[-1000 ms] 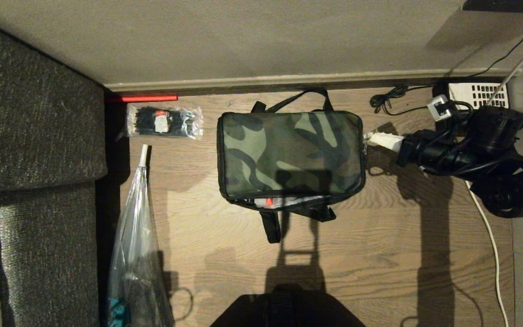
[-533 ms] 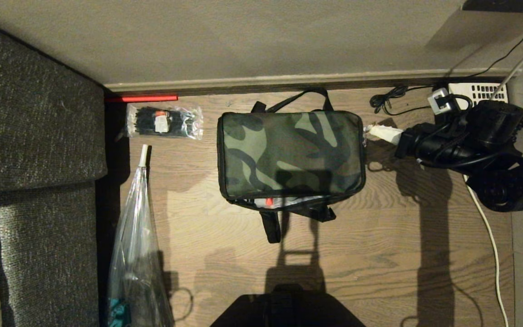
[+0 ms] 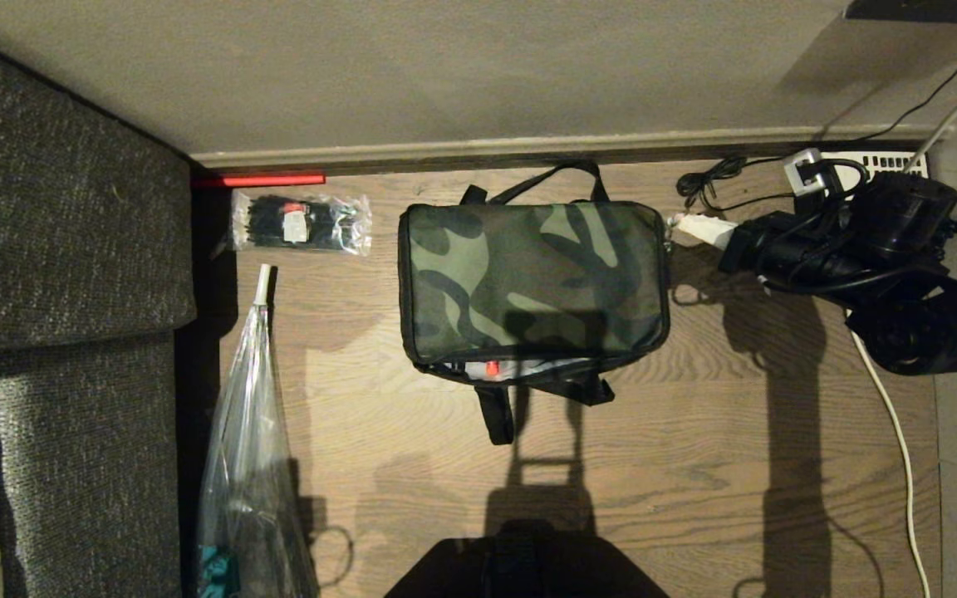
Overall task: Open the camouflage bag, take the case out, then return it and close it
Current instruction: Open the top of the storage box
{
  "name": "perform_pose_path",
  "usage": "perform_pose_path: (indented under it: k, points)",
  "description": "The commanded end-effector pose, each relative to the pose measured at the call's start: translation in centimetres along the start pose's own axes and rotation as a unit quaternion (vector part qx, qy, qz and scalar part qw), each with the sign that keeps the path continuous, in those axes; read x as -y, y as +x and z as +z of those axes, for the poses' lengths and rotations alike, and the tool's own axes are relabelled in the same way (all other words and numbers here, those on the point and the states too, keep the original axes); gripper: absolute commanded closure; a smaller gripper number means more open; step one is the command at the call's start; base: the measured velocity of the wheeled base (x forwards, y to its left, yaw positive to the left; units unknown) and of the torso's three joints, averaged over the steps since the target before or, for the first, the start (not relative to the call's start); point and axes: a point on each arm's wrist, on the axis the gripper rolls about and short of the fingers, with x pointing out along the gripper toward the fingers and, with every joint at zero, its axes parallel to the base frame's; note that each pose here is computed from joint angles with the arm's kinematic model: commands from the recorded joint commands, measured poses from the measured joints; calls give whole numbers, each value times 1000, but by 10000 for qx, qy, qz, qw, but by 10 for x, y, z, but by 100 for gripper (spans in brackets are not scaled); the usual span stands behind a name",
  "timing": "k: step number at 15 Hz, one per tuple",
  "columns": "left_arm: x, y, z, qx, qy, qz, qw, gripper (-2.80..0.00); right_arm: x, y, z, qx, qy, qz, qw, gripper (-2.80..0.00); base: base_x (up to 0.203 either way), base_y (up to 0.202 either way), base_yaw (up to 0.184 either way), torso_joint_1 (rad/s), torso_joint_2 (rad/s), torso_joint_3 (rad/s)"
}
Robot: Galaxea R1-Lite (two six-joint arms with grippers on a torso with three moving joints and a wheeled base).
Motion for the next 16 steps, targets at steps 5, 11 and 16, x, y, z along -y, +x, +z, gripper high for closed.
perform_pose_path:
  k: [5, 11, 16]
  points:
    - [0, 0, -1, -13, -2, 5, 10000, 0, 3, 6, 1, 85, 15, -16, 10000, 0, 0, 0, 0, 0, 0, 0]
    - [0, 0, -1, -13, -2, 5, 10000, 0, -1, 13, 8, 335, 107, 25, 9994, 0, 0, 0, 0, 0, 0, 0]
    - [0, 0, -1, -13, -2, 5, 10000, 0, 0, 15, 10, 452, 55, -15, 9990, 0, 0, 0, 0, 0, 0, 0]
